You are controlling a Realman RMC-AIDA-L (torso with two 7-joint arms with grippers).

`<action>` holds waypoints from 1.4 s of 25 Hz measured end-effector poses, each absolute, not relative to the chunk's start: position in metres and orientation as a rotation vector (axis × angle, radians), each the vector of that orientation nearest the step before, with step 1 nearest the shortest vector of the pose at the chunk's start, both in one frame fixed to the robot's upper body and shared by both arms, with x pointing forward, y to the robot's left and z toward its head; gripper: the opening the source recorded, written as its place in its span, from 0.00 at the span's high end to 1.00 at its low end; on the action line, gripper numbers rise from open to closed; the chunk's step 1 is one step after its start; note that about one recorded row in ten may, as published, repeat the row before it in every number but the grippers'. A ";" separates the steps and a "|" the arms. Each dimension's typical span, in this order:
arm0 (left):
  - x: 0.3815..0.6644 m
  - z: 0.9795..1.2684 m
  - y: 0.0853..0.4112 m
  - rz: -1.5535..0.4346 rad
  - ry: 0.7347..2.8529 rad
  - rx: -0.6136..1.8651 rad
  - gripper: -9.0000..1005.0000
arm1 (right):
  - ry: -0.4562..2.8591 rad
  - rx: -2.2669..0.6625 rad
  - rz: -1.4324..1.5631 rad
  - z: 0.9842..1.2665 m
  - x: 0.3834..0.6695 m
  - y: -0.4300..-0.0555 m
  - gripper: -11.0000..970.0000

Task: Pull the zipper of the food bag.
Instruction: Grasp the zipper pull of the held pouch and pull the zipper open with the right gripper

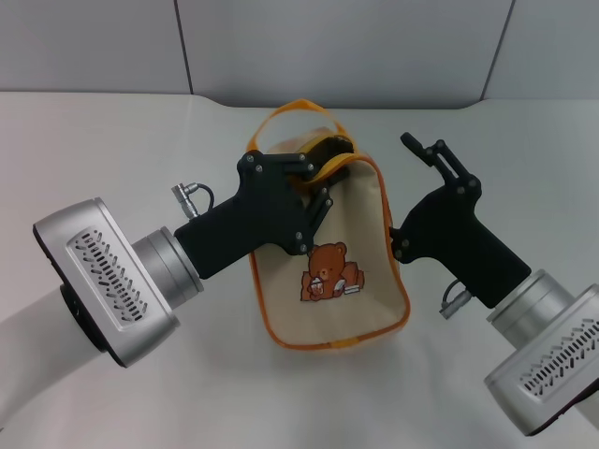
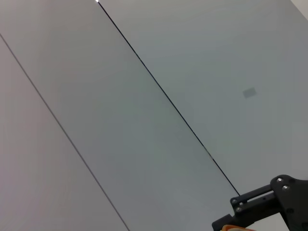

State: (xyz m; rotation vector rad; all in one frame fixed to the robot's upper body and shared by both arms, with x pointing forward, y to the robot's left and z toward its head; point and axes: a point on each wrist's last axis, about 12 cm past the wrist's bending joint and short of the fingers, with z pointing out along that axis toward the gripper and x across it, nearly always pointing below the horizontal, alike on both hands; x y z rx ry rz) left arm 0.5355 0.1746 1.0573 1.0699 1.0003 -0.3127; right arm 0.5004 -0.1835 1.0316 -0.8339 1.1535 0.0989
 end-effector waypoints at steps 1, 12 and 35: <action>0.536 1.057 0.175 -0.313 1.000 1.070 0.91 | 1.151 -0.834 0.101 1.032 0.501 -0.183 0.17; 0.535 1.057 0.175 -0.312 1.003 1.071 0.91 | 1.122 -0.872 0.074 1.032 0.499 -0.180 0.28; 0.538 1.057 0.174 -0.315 1.018 1.063 0.90 | 1.196 -0.875 0.052 1.012 0.467 -0.193 0.98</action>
